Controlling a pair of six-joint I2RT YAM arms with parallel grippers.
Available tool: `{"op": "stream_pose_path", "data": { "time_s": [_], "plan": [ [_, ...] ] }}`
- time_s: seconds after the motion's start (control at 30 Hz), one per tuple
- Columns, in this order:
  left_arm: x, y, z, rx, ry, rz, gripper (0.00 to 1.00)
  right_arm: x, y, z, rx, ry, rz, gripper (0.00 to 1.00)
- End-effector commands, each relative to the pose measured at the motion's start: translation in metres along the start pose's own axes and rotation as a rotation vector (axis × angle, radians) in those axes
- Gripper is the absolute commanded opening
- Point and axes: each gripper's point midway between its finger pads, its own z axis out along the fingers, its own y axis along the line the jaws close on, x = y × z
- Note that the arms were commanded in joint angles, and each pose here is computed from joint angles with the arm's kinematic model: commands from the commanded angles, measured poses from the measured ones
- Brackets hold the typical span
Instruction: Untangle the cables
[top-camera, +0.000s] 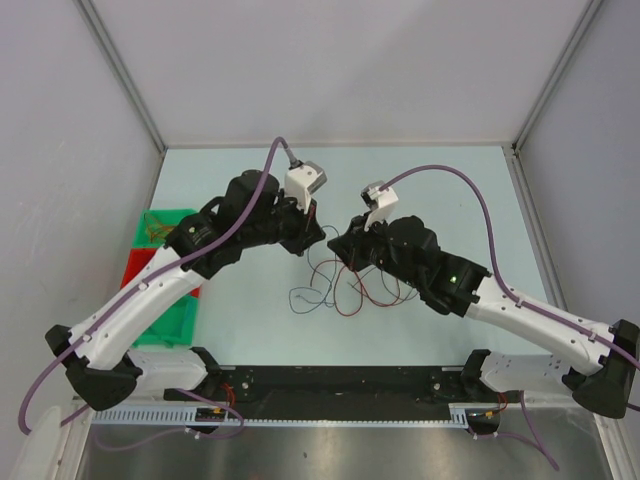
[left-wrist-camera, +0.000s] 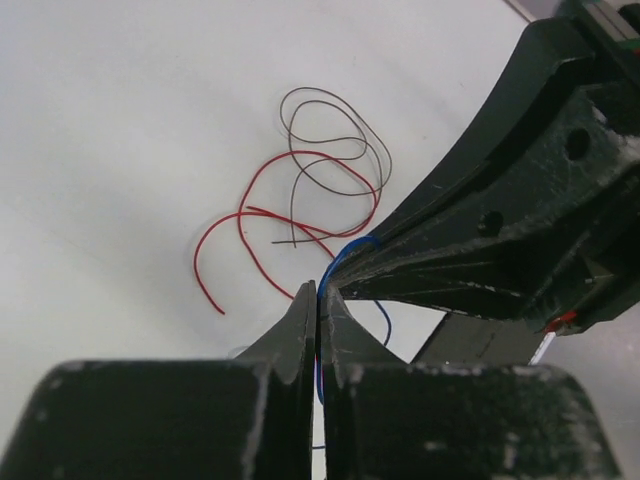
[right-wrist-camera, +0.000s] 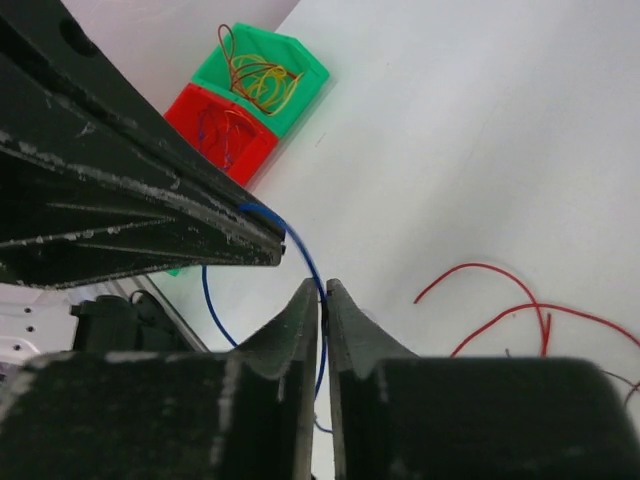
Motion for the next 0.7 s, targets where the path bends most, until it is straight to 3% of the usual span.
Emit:
{"op": "stream_pose_path", "data": {
  "time_s": [0.0, 0.1, 0.17, 0.3, 0.67],
  "plan": [
    [-0.016, 0.013, -0.008, -0.098, -0.056, -0.021, 0.0, -0.025, 0.01, -0.009, -0.016, -0.058, -0.006, 0.35],
    [-0.018, 0.04, -0.019, -0.271, -0.053, -0.061, 0.0, -0.021, -0.004, -0.009, 0.054, -0.049, -0.003, 0.67],
    [-0.016, 0.057, -0.028, -0.375, -0.034, -0.083, 0.0, -0.018, -0.019, -0.012, 0.133, -0.046, 0.009, 0.75],
    [-0.014, 0.093, -0.054, -0.574, -0.055, -0.165, 0.0, -0.012, -0.035, -0.017, 0.218, -0.033, 0.011, 0.76],
    [-0.01, 0.159, -0.158, -0.894, -0.216, -0.398, 0.0, 0.016, -0.06, -0.021, 0.329, 0.034, 0.024, 0.76]
  ]
}}
